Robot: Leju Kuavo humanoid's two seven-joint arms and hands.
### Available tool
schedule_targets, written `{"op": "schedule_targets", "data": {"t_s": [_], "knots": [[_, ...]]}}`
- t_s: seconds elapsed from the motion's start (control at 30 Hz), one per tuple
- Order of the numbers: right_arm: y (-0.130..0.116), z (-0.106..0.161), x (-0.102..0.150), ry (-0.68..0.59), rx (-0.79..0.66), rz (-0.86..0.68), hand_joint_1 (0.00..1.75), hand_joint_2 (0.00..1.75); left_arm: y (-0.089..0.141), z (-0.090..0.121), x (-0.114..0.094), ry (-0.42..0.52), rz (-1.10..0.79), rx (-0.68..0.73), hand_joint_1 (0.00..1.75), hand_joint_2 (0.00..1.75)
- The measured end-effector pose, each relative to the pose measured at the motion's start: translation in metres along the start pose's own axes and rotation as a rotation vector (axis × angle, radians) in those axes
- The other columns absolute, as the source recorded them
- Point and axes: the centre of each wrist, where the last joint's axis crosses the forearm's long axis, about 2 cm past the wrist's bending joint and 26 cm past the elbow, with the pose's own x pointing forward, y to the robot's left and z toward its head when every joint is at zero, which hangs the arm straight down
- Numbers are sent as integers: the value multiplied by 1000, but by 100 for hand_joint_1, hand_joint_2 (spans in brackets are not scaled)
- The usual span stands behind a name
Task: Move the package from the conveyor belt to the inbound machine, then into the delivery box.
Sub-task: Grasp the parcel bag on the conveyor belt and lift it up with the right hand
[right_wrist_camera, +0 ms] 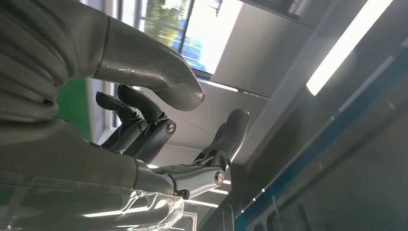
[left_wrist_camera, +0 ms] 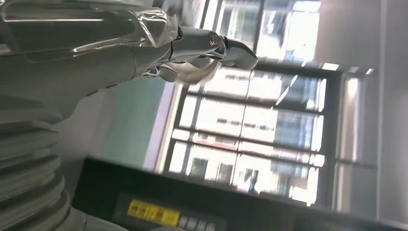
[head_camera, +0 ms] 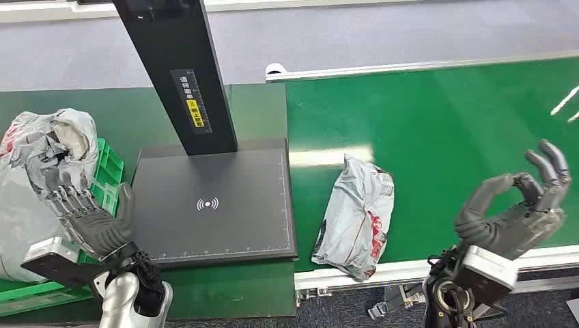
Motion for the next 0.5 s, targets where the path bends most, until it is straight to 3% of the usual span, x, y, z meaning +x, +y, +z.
{"op": "schedule_targets", "data": {"t_s": [0.03,0.07,0.17,0.2,0.27,0.33,0.5], "knots": [[2,-1,1,-6,13,-13,175,175,0,-1,2,-8,0,5,0,175],[5,-1,2,-7,36,-27,151,175,-1,-3,3,-15,1,8,0,175],[33,-2,1,66,303,-85,33,175,-3,-8,10,-46,7,25,0,175],[45,-1,-3,145,446,-69,17,175,-3,-8,11,-50,11,25,0,175],[65,7,-20,357,709,22,17,175,-4,-9,12,-50,22,19,0,175],[74,20,-37,512,855,99,17,175,-5,-8,11,-45,31,11,0,175],[81,35,-60,599,954,153,17,175,-6,-7,11,-43,35,3,0,175]]}}
